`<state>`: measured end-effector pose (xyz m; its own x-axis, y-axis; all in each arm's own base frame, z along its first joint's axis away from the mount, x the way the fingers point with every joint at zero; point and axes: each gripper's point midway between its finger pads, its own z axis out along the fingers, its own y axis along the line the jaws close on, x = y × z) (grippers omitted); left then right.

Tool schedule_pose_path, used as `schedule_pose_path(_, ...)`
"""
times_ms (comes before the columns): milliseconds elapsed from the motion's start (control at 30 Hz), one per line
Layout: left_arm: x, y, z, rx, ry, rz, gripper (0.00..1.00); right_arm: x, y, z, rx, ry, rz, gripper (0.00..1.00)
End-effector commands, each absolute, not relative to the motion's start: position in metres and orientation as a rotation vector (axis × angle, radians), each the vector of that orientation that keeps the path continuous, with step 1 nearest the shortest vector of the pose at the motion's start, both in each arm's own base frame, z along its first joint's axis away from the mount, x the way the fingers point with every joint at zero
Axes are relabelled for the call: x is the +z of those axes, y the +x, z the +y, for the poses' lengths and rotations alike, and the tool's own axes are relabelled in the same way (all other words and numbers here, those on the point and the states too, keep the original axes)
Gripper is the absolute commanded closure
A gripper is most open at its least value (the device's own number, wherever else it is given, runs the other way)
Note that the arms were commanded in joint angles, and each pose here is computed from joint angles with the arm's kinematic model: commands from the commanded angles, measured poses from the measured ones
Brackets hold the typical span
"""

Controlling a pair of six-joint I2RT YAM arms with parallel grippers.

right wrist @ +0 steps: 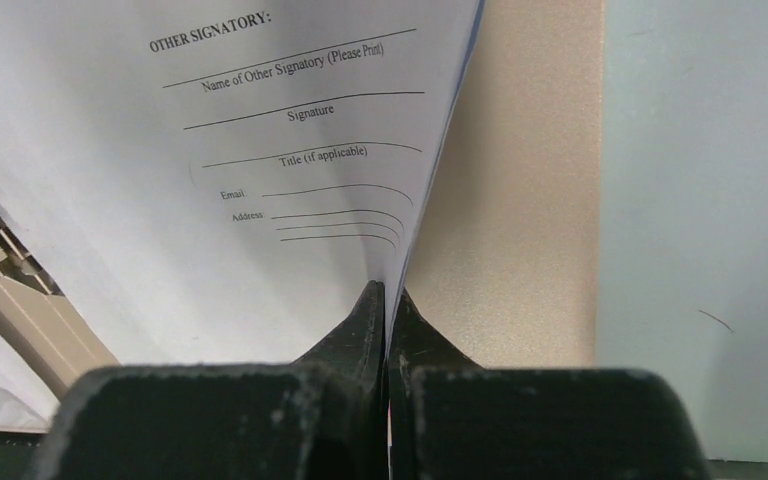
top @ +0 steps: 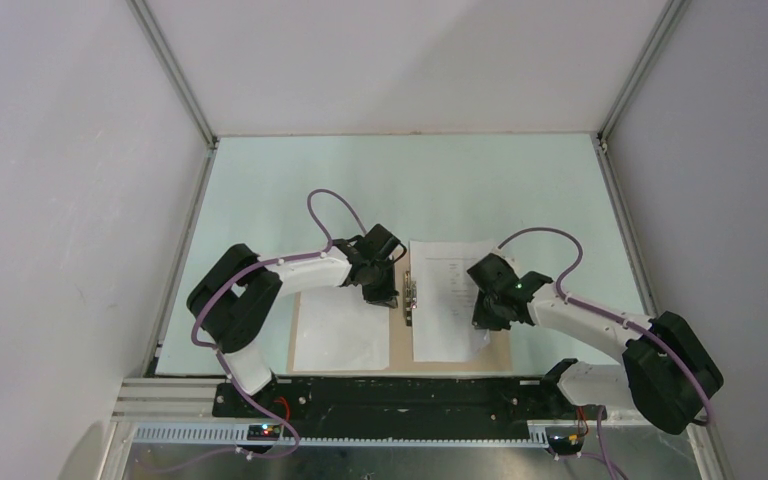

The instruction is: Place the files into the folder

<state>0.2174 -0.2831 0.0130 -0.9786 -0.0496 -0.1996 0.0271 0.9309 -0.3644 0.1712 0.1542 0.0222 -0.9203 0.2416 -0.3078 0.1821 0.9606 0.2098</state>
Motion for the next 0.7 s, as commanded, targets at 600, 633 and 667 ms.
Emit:
schedule_pose_path(600,-0.015,0.195,-0.257,-0.385,0.028,2.975,0.88,0.031,0.165,0.158,0.179,0.271,2.737,1.0)
schedule_pose_path(633,-0.015,0.196,-0.257,-0.386,0.027,2.974,0.88,0.031,0.165,0.158,0.179,0.266,2.736,1.0)
schedule_pose_path(667,-0.015,0.196,-0.257,-0.385,0.027,2.973,0.88,0.03,0.166,0.159,0.18,0.266,2.734,1.0)
